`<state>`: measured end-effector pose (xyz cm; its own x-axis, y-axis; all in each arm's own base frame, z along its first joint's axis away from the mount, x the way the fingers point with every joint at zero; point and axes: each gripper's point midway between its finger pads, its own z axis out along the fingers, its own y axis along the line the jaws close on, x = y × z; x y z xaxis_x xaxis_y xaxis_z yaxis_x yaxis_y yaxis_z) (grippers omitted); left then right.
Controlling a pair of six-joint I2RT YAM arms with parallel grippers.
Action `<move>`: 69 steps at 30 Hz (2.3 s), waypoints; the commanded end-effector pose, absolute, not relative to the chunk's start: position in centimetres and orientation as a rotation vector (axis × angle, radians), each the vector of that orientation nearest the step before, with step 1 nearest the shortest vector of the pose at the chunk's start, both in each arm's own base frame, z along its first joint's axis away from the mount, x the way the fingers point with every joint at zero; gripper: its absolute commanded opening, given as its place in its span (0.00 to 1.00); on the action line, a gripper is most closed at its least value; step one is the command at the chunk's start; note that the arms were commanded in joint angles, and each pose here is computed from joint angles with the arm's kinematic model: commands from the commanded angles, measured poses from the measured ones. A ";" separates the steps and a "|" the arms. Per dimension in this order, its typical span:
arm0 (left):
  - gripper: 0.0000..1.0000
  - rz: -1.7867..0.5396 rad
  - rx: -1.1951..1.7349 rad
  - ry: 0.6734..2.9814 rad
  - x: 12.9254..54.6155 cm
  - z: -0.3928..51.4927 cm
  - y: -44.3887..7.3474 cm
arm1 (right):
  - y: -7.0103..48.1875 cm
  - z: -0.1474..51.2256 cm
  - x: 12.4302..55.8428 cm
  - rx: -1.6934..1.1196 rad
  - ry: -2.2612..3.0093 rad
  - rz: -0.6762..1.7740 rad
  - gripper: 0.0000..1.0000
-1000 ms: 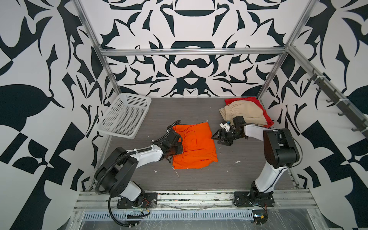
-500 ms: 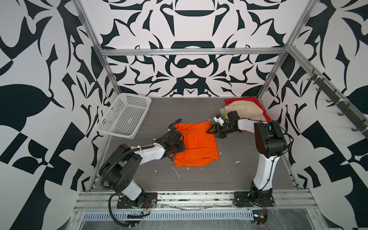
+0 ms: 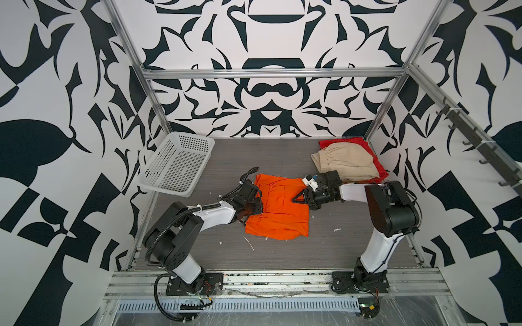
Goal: Fold and stack the shorts
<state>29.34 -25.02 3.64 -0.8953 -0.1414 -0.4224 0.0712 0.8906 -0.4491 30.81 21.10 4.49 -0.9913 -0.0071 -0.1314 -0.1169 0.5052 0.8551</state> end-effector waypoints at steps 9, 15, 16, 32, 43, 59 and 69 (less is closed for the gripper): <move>0.36 -0.593 -0.066 2.723 26.9 0.7 -23.6 | 22.3 3.6 31.5 -0.019 2.619 1.391 0.55; 0.36 -0.604 -0.083 2.707 27.0 0.9 -23.6 | 23.1 4.1 32.2 -0.027 2.597 1.407 0.40; 0.36 -0.608 -0.084 2.705 27.0 1.0 -23.7 | 23.0 4.1 32.3 -0.022 2.597 1.401 0.35; 0.41 -0.636 -0.046 2.577 29.8 7.8 -25.0 | 15.5 12.0 36.0 -0.362 2.789 0.472 0.00; 0.42 -0.527 -0.052 2.529 30.0 10.1 -23.1 | 11.8 18.8 42.5 -0.539 2.703 -0.019 0.00; 0.43 -0.441 -0.054 2.499 30.7 11.6 -22.0 | 12.4 25.7 46.9 -0.663 2.496 -0.091 0.00; 0.43 -0.406 -0.050 2.480 30.9 12.5 -21.5 | 12.0 28.5 47.8 -0.682 2.474 -0.045 0.00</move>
<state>30.80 -22.13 11.36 -0.8226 -0.1325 -0.5530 0.0629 0.9453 -0.3199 48.37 12.44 26.25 -0.7277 -0.4812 -0.4888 -0.4516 0.8725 -0.1865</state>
